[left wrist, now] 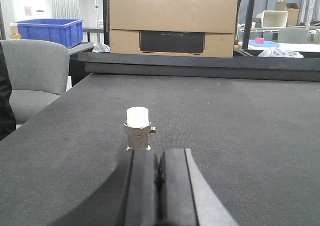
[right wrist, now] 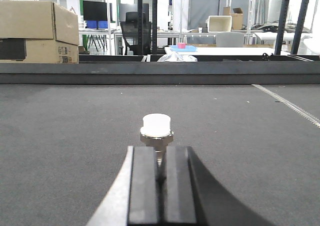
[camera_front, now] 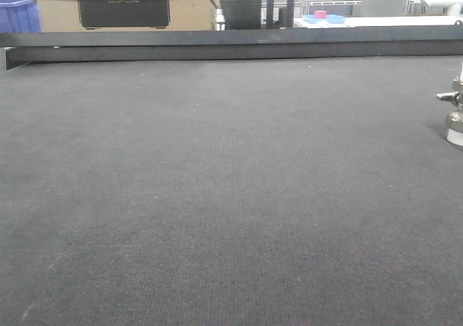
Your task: Place valve from conveyor to right shelf box
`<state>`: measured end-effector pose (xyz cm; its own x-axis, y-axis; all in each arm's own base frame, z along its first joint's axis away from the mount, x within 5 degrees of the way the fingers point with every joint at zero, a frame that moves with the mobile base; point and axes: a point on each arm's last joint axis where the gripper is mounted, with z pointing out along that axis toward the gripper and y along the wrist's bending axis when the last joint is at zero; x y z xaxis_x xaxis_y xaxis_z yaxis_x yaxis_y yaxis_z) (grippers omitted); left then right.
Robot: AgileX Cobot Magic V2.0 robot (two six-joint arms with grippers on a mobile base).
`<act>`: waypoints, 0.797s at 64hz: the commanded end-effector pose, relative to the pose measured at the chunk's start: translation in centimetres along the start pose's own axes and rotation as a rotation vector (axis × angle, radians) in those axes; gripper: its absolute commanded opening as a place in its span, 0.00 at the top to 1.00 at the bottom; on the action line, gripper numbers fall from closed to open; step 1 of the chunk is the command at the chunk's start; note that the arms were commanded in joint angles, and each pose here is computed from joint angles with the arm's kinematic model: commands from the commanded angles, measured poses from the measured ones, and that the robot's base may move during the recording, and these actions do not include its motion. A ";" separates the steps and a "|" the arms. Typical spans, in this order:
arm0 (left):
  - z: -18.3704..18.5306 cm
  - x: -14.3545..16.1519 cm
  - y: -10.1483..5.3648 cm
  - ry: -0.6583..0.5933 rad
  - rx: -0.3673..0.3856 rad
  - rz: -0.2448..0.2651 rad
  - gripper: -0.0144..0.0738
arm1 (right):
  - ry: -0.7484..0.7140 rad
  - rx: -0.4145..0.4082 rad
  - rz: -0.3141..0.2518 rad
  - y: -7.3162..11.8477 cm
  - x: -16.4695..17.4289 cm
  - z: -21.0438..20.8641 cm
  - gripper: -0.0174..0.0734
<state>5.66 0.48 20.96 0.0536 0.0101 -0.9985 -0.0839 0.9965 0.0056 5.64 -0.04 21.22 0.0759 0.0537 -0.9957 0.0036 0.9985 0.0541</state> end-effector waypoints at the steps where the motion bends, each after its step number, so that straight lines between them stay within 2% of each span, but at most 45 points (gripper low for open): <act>1: 0.0 -0.3 0.0 -0.021 -0.005 -0.002 0.96 | -0.027 0.008 0.000 0.0 -0.2 0.0 0.98; 42: 0.0 -0.3 0.0 -0.027 -0.004 -0.002 0.96 | -0.043 0.009 0.000 -0.1 -0.4 0.0 0.98; 51: -0.1 -1.0 0.0 -0.105 0.001 -0.007 0.96 | -0.064 0.010 0.000 -0.1 -0.6 0.0 0.98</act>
<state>5.64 0.46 21.28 0.0893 0.0122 -0.9959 -0.0813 0.9967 0.0049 5.63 -0.06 21.37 0.0927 0.0535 -0.9943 0.0046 0.9985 0.0542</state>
